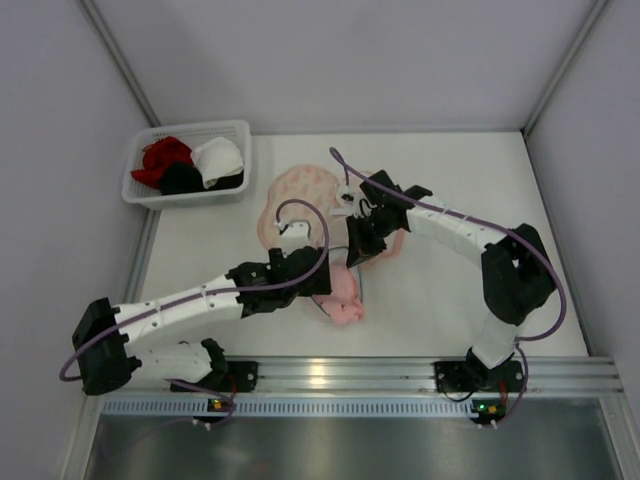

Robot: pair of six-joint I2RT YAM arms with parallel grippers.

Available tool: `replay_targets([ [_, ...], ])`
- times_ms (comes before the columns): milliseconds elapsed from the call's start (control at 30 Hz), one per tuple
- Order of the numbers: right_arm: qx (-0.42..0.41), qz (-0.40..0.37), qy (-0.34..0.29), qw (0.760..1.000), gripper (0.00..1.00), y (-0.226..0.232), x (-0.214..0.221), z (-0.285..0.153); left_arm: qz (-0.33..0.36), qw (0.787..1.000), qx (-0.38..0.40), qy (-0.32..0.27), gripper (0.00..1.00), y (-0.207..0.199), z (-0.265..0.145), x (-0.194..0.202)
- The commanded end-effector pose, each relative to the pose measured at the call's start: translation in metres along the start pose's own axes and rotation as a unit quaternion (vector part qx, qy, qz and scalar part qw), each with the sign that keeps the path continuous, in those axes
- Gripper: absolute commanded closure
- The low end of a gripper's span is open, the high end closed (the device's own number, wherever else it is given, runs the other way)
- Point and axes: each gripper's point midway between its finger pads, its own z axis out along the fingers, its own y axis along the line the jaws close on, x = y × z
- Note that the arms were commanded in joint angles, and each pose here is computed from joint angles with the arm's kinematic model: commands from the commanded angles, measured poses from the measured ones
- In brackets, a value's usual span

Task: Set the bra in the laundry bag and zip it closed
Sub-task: Adjust the laundry bag at the center of the board.

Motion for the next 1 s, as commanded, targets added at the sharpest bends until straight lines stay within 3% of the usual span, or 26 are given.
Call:
replay_targets([
  [0, -0.012, -0.003, -0.032, 0.999, 1.0, 0.006, -0.017, -0.006, -0.085, 0.996, -0.009, -0.041, 0.18, 0.004, -0.007, -0.013],
  [100, -0.01, -0.003, -0.03, 0.999, 1.0, 0.003, -0.013, -0.005, -0.117, 0.992, -0.018, -0.046, 0.2, 0.01, -0.005, -0.01],
  [667, -0.016, -0.001, -0.074, 0.997, 1.0, 0.006, -0.017, -0.011, -0.146, 0.985, -0.072, -0.063, 0.21, 0.01, -0.006, 0.021],
  [900, -0.027, -0.004, -0.076, 0.997, 1.0, 0.01, -0.011, -0.017, -0.162, 0.977, -0.111, -0.089, 0.38, 0.012, 0.013, 0.022],
  [967, -0.025, -0.005, -0.078, 0.997, 1.0, 0.009, -0.01, -0.017, -0.166, 0.975, -0.115, -0.088, 0.59, 0.014, 0.015, 0.025],
])
